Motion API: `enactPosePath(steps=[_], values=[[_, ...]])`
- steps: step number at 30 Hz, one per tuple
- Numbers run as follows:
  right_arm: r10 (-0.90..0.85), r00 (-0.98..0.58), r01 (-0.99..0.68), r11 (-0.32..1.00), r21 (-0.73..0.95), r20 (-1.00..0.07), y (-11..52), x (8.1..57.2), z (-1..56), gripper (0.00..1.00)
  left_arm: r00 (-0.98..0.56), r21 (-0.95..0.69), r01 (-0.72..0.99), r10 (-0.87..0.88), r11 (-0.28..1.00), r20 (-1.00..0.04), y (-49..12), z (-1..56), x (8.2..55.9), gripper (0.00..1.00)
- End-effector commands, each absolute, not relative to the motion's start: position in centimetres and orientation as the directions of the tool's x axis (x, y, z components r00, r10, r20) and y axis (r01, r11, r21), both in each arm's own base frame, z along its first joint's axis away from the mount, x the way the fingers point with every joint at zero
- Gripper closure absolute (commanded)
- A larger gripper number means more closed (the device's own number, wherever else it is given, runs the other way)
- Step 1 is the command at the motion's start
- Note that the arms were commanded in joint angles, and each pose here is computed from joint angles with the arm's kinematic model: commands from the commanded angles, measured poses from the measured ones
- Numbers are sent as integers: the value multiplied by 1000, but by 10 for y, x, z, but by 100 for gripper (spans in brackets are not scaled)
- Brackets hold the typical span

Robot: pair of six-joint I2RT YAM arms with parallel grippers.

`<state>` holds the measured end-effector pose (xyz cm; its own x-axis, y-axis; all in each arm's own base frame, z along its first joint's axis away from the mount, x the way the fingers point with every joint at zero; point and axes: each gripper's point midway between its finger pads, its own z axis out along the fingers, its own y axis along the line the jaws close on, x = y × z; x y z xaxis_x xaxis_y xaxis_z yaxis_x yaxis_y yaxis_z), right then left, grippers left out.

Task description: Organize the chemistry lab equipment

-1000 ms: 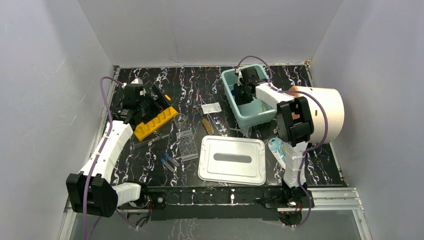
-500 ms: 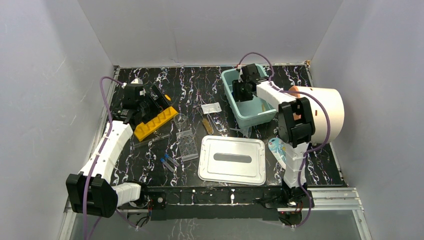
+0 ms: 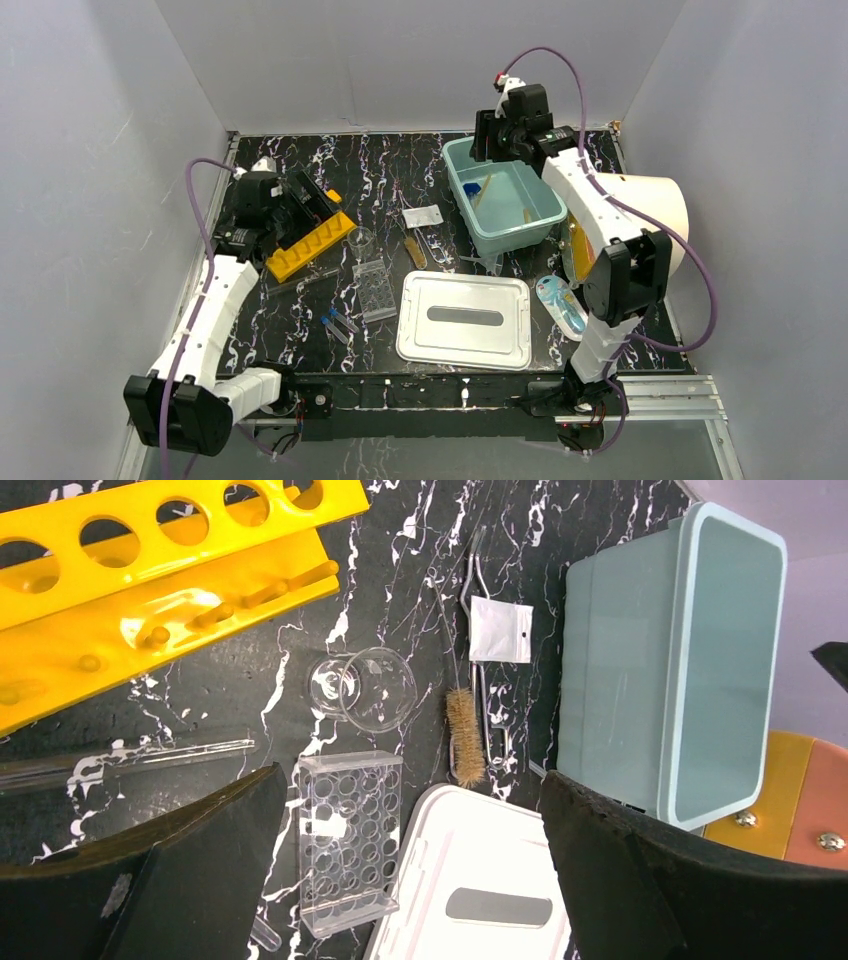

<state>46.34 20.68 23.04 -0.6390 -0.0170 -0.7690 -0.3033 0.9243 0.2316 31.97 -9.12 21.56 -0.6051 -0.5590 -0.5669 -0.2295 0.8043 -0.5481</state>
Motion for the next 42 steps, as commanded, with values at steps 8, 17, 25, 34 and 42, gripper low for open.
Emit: enactPosePath(steps=[8, 17, 25, 34, 42], values=[[-86, -441, -556, 807, 197, -893, 274, 391, 325, 29, -580, -493, -280, -554, 824, -597, -70, 213, 276, 2], [-259, -438, -653, 750, 106, -861, 349, 336, 280, 27, -584, -474, -309, -558, 824, -590, -64, 202, 260, 2], [-387, -576, -581, 814, 28, -720, 351, 326, 190, 31, -579, -470, -306, -554, 828, -598, -63, 204, 260, 2], [-406, -617, -566, 824, 21, -674, 377, 348, 130, 57, -580, -461, -308, -548, 832, -602, -61, 203, 260, 2], [-452, -603, -563, 825, -52, -657, 398, 381, 98, 62, -582, -450, -311, -542, 837, -606, -60, 205, 261, 2]])
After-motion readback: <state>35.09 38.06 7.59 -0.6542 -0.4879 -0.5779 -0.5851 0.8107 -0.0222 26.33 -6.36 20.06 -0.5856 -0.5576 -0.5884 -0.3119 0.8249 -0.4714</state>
